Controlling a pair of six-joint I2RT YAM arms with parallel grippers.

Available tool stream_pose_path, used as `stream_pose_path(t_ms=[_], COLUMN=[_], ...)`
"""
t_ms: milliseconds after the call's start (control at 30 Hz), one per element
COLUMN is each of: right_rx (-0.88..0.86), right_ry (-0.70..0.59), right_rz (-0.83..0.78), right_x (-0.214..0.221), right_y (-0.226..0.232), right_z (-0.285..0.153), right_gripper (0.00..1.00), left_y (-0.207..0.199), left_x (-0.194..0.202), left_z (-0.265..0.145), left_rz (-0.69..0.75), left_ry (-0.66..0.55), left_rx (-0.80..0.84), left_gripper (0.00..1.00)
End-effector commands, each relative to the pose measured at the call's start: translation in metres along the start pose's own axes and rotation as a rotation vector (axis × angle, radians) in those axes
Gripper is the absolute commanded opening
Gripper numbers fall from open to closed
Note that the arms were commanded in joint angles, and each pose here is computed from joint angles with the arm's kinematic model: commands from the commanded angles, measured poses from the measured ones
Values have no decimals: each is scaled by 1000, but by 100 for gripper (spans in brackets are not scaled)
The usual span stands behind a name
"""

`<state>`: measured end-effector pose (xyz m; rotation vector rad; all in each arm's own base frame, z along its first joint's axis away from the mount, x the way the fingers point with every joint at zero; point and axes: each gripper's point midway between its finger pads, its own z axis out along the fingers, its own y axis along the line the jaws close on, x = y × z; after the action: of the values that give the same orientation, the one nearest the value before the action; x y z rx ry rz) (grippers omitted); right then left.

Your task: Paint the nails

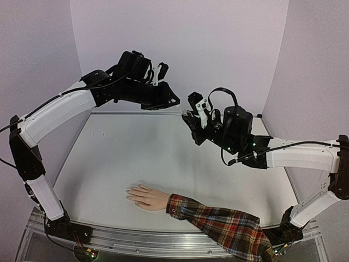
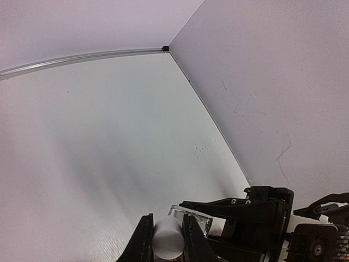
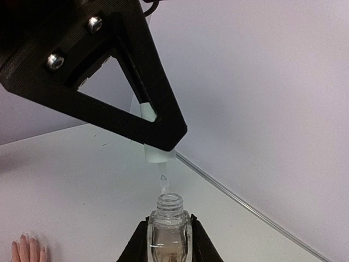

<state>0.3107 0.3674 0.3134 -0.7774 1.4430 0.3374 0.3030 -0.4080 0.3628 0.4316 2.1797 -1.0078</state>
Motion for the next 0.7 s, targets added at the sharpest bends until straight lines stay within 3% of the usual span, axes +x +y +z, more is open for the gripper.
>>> stream_pose_path(t_ms=[0, 333, 567, 667], right_rx=[35, 55, 47, 37], right_ry=[-96, -119, -144, -124], right_rz=[44, 100, 144, 117], right_x=[-26, -17, -2, 3], right_y=[-13, -26, -48, -53], right_z=[-13, -48, -95, -112], right_gripper=[0, 0, 0, 0], left_y=[-10, -6, 47, 73], left_x=[-18, 2, 103, 141], left_z=[-32, -51, -54, -56], left_rz=[20, 43, -79, -155], left_ry=[-75, -57, 114, 101], left_rx=[11, 31, -17, -66], left_gripper=[0, 0, 0, 0])
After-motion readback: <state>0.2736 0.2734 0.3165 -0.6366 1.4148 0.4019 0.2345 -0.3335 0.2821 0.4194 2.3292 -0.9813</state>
